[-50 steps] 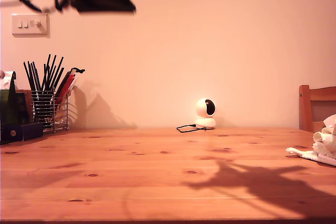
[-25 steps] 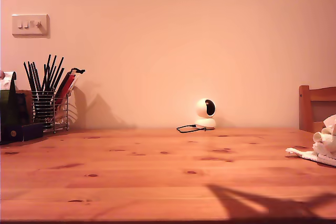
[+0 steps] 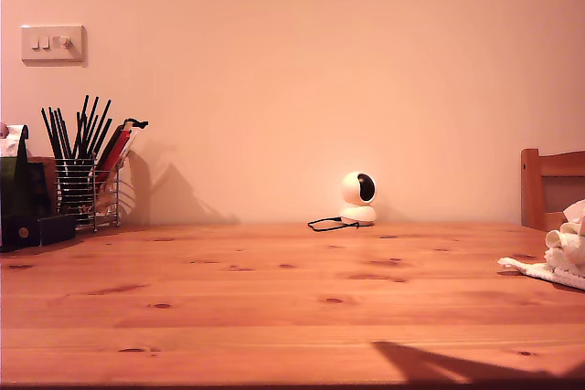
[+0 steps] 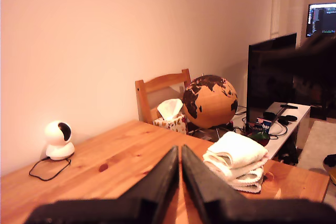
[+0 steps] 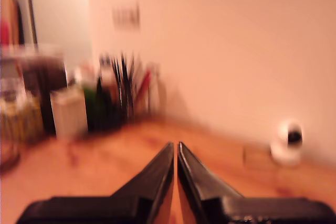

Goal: Fold the tea towel in front of you. After folding it, place it to the right side.

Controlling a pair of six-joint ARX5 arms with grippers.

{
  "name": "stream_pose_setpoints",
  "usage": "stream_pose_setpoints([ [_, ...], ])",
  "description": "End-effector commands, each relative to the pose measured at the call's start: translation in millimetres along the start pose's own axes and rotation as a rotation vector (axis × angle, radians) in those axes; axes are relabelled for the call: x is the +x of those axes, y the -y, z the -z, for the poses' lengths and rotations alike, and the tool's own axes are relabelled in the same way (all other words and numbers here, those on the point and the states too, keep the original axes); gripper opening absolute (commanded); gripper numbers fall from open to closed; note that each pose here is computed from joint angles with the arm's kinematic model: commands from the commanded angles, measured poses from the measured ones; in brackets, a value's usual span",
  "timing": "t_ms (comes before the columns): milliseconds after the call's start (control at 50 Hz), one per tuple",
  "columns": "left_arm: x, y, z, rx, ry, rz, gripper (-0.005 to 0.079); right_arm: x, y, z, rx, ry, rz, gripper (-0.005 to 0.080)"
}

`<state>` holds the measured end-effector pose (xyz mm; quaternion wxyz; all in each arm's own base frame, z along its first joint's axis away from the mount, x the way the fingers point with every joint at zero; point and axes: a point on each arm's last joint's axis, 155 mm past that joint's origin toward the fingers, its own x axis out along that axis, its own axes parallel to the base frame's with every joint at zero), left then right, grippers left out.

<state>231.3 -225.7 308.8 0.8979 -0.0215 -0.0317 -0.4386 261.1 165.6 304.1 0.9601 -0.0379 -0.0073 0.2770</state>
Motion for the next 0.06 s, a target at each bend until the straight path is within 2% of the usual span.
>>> stream_pose_setpoints([
  [0,-0.4,-0.6,6.5,-0.006,-0.012,-0.003,-0.0021,0.3,-0.3,18.3,0.0,-0.064,-0.001,-0.0005],
  [40,-0.4,-0.6,8.0,-0.009,-0.018,-0.003,-0.0021,-0.7,-1.1,29.5,0.0,-0.109,-0.004,-0.0005],
])
